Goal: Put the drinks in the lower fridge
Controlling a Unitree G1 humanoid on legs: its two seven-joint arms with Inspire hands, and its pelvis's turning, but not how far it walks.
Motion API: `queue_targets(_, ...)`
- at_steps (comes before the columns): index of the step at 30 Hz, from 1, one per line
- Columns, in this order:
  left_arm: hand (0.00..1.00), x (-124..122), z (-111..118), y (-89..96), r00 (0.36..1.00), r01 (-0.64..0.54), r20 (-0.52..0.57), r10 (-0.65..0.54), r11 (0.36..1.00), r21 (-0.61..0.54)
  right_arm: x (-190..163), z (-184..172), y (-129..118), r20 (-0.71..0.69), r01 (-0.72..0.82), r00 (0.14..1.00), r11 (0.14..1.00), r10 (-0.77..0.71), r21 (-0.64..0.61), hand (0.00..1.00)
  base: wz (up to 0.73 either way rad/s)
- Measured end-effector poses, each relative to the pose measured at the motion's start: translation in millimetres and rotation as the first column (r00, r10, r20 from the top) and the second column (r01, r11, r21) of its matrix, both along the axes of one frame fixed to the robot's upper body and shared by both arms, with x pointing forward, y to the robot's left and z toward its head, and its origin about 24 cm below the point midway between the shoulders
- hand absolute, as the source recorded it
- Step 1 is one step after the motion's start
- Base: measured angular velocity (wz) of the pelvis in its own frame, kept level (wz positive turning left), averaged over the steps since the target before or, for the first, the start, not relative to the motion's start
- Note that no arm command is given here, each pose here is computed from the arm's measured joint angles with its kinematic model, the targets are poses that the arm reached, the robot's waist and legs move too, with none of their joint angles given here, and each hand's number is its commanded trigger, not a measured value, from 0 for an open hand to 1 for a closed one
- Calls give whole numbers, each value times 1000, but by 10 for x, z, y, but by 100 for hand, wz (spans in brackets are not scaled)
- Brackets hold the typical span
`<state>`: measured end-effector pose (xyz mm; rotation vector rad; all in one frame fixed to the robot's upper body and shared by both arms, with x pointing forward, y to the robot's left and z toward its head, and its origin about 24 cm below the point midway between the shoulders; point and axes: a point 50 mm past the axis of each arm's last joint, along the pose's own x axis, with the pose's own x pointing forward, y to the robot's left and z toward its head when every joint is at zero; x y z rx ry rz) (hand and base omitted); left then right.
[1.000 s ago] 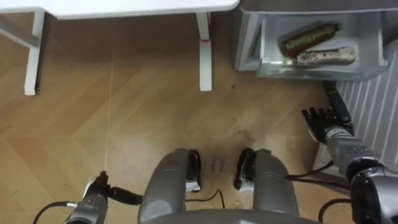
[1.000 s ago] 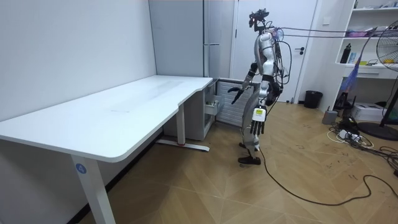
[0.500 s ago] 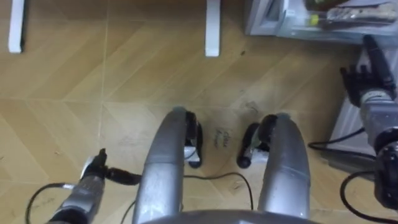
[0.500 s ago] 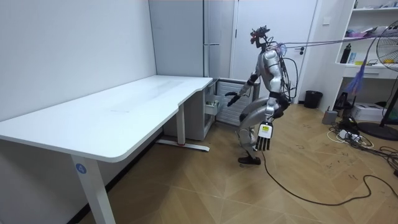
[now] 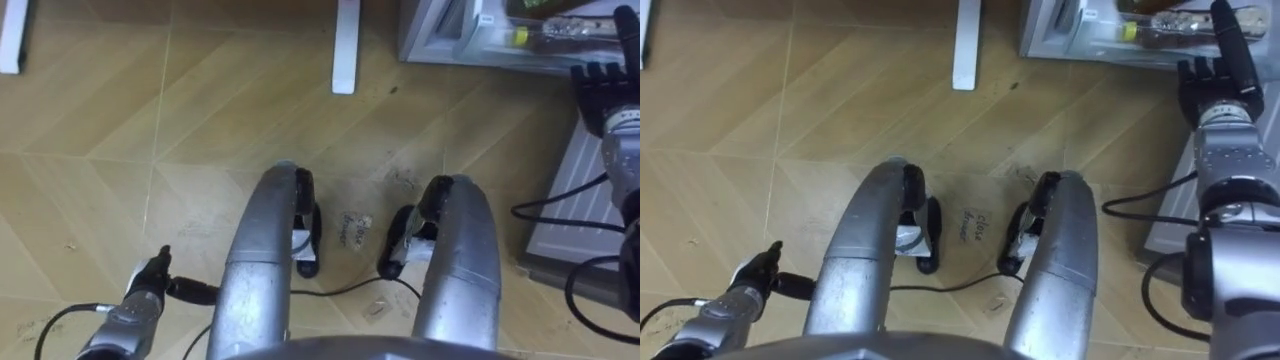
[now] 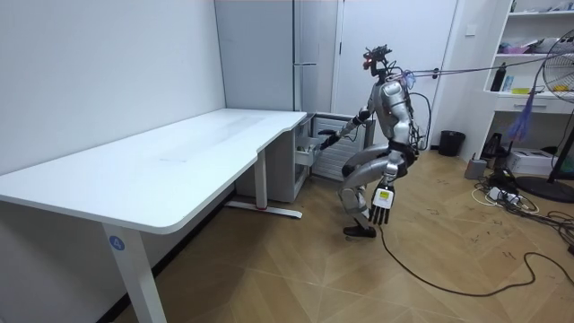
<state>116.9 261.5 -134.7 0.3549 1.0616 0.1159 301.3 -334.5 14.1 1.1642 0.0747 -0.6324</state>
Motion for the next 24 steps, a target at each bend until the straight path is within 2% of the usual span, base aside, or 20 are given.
queue_targets(3,0,-75,35,26,1000,17,12,-17,1000,-6,-1,14,-17,1,-1,1000,1000,1,-2,0,0)
queue_targets(11,0,-300,18,127,999,10,-40,-10,1000,8,2,80,-80,-32,-24,999,998,22,-56,0,-1)
queue_targets(19,0,-637,77,182,997,21,-70,-20,1000,21,88,172,-8,-57,-52,997,996,48,-72,0,-3)
queue_targets(24,0,-653,122,257,999,-11,-41,13,999,45,132,275,-5,-85,-12,996,998,6,-60,0,-10)
